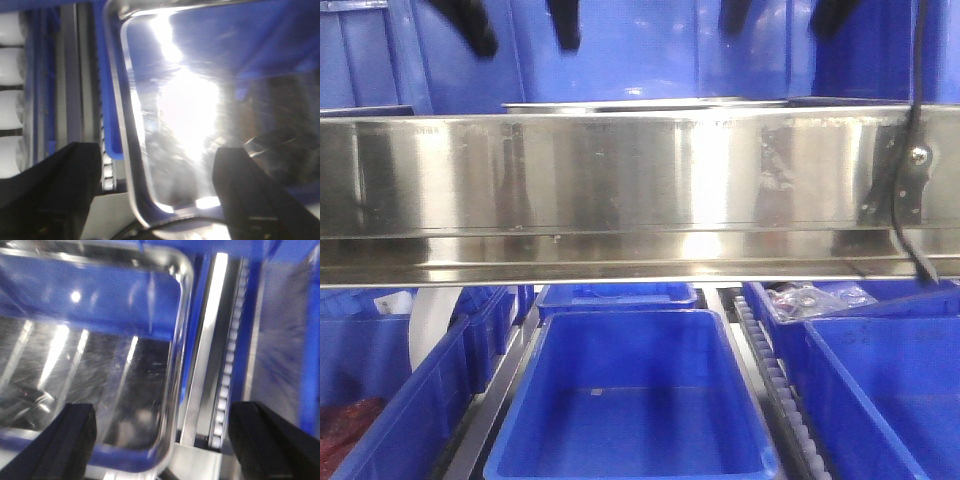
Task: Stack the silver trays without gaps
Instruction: 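Lower both grippers onto opposite rims of the silver tray and close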
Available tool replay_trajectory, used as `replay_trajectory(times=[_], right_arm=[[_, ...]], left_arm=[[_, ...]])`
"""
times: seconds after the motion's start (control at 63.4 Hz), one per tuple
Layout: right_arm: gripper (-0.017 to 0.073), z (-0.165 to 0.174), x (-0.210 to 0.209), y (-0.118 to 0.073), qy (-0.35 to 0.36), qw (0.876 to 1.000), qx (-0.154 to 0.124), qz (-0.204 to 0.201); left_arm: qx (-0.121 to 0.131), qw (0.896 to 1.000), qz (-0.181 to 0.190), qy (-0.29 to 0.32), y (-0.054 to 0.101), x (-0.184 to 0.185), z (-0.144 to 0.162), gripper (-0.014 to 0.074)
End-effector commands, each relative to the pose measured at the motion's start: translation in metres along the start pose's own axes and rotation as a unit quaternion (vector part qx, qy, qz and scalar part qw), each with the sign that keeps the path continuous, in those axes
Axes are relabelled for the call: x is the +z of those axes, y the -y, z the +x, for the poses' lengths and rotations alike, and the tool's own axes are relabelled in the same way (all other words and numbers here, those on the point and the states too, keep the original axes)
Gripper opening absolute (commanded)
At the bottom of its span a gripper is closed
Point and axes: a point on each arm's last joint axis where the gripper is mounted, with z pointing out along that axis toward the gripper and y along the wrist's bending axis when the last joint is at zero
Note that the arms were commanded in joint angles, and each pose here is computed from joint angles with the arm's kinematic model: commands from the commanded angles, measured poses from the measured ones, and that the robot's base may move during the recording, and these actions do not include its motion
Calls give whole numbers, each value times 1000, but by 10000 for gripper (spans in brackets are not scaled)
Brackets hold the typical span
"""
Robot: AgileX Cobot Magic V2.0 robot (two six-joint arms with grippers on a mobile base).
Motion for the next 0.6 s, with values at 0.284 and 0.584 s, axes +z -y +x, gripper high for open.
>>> replay_trajectory(times=[0.284,0.584], right_arm=[[625,-17,6,-1,63,998,-1,-7],[625,-15,23,-2,45,999,2,-8]], left_arm=[[-27,998,16,54,-6,-11,-16,382],[-31,999,21,31,-2,9,-13,382]])
